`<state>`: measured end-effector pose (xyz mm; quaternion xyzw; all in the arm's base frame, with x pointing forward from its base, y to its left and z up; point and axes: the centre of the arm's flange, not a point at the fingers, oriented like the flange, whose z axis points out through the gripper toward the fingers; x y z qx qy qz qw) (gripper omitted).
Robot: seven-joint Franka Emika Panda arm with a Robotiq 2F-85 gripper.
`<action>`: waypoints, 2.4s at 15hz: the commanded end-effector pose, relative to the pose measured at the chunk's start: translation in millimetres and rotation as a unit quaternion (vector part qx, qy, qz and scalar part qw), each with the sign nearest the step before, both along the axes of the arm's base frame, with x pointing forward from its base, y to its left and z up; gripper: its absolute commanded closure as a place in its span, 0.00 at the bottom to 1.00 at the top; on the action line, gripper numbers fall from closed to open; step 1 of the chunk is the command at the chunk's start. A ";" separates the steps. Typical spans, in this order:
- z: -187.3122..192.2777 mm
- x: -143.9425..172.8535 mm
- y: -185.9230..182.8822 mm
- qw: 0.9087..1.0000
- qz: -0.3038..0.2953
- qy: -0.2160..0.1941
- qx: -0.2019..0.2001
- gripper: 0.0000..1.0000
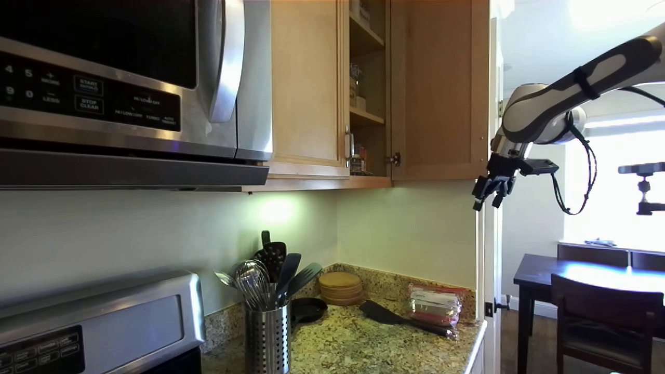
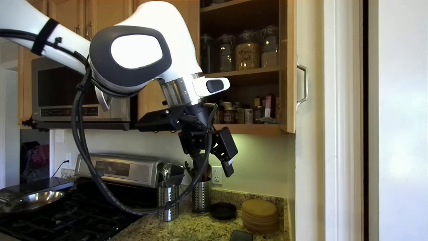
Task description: Close the second cupboard drawer to the right of the microwave
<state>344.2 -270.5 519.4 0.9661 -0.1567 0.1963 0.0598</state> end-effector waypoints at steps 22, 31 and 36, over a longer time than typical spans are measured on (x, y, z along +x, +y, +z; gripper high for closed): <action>67.6 0.7 -110.3 0.978 -0.100 -0.161 -0.084 0.00; 78.0 11.2 -113.4 0.974 -0.071 -0.210 -0.052 0.00; 81.3 15.5 -103.2 0.973 -0.027 -0.225 -0.038 0.00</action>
